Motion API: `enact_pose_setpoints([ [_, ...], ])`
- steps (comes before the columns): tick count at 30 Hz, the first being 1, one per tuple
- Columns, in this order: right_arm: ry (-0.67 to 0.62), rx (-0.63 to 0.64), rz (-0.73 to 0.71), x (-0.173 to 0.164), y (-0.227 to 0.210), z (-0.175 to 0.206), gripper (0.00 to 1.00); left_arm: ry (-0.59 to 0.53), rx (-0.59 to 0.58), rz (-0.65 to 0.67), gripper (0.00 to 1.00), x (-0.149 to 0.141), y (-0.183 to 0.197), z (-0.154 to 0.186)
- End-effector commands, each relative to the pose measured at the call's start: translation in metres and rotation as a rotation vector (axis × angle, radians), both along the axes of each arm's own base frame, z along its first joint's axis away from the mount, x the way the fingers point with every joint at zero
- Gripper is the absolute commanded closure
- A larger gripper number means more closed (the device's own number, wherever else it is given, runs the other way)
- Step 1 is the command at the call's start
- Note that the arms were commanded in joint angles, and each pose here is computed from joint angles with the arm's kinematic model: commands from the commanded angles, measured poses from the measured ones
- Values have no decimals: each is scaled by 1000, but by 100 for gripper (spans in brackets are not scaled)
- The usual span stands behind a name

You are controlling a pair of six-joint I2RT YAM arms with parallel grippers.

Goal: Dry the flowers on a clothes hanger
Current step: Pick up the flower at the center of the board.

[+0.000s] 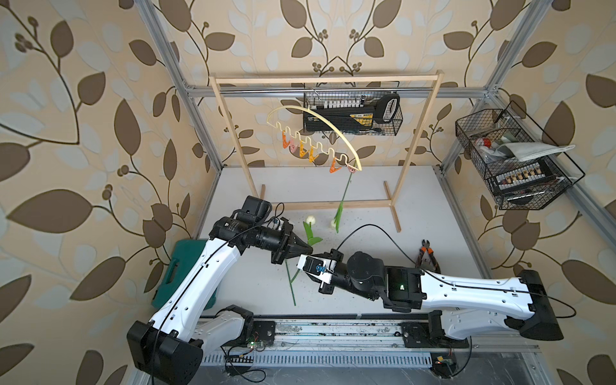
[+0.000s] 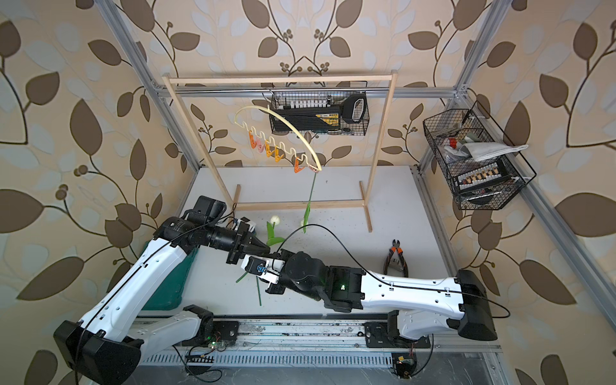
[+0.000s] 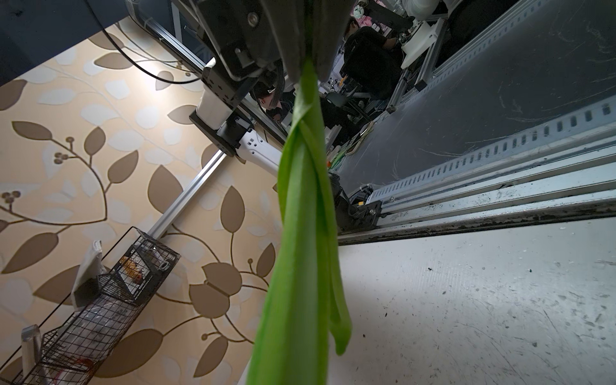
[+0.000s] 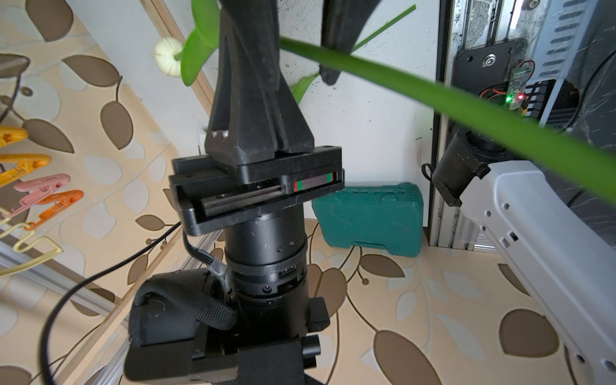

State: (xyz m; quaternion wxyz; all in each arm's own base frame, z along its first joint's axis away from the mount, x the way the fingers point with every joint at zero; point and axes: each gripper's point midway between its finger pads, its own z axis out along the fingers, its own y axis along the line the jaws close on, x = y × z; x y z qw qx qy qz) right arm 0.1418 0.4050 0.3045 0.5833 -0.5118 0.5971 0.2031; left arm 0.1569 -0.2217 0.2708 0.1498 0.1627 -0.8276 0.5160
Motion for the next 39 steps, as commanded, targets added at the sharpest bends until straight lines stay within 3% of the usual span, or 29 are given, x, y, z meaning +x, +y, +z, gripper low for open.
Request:
enact_pose_setpoints([
  [1,-27,32,-27,5,3,14,81,-19,-49,-10,100,-4,0,13],
  [5,-28,38,-30,5,3,16,92,-37,-56,-10,98,-4,0,17],
  [9,-31,55,-36,6,1,21,97,-61,-63,6,88,-4,1,22],
  [12,-35,68,-44,7,-1,27,100,-80,-67,21,71,-1,1,25],
  [16,-42,77,-87,13,-5,37,100,-128,-75,50,31,10,0,31],
  [19,-19,65,-152,26,-16,40,100,-218,-43,87,26,28,8,39],
  [21,55,77,-191,43,-30,39,100,-354,49,120,26,47,20,46],
  [25,349,180,-251,89,-78,26,100,-737,339,191,29,95,52,67],
  [28,578,299,-238,114,-104,10,100,-1022,404,239,31,124,59,92],
  [30,664,333,-210,119,-106,1,100,-1171,418,259,32,138,56,104],
  [39,929,491,-59,114,-85,-9,100,-1531,530,44,29,180,-8,114],
])
